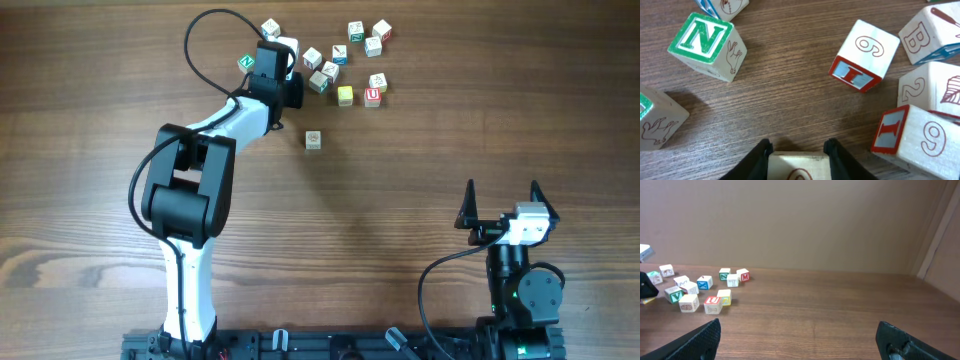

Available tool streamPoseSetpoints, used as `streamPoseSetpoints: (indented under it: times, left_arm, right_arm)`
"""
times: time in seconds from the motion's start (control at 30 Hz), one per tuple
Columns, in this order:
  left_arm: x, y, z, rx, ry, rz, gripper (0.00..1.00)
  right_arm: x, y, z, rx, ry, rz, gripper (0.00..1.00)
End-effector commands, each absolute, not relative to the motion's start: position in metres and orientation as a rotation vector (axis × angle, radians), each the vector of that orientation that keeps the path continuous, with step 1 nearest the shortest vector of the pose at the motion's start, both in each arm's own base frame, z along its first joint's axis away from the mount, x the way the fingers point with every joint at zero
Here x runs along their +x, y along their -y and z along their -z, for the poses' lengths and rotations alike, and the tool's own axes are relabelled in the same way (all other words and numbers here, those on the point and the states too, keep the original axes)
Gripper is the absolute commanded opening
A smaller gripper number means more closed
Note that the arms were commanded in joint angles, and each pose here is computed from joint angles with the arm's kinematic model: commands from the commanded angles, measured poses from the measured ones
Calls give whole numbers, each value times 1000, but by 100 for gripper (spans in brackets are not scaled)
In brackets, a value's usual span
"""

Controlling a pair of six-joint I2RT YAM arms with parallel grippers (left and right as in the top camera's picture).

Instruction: Form a horizontal line

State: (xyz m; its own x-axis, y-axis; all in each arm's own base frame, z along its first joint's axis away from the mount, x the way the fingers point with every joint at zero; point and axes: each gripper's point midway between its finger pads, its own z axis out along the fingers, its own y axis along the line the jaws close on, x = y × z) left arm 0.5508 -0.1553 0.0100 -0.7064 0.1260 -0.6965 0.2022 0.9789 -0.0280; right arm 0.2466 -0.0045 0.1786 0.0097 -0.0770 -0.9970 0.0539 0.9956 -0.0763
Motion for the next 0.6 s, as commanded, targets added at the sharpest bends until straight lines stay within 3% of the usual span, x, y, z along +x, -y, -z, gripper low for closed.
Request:
streamPoseSetpoints:
  times: [0.0, 0.17, 0.57]
  left_arm:
    - [549, 160, -3, 245, -2382, 145, 26]
    - [551, 161, -8, 244, -2367, 147, 22]
    - [556, 154, -54, 137, -2310, 139, 23]
  right_arm:
    - [247, 7, -179, -14, -1558, 126, 100]
    - [247, 7, -179, -13, -1558, 126, 100]
    - [247, 7, -179, -13, -1558, 126, 100]
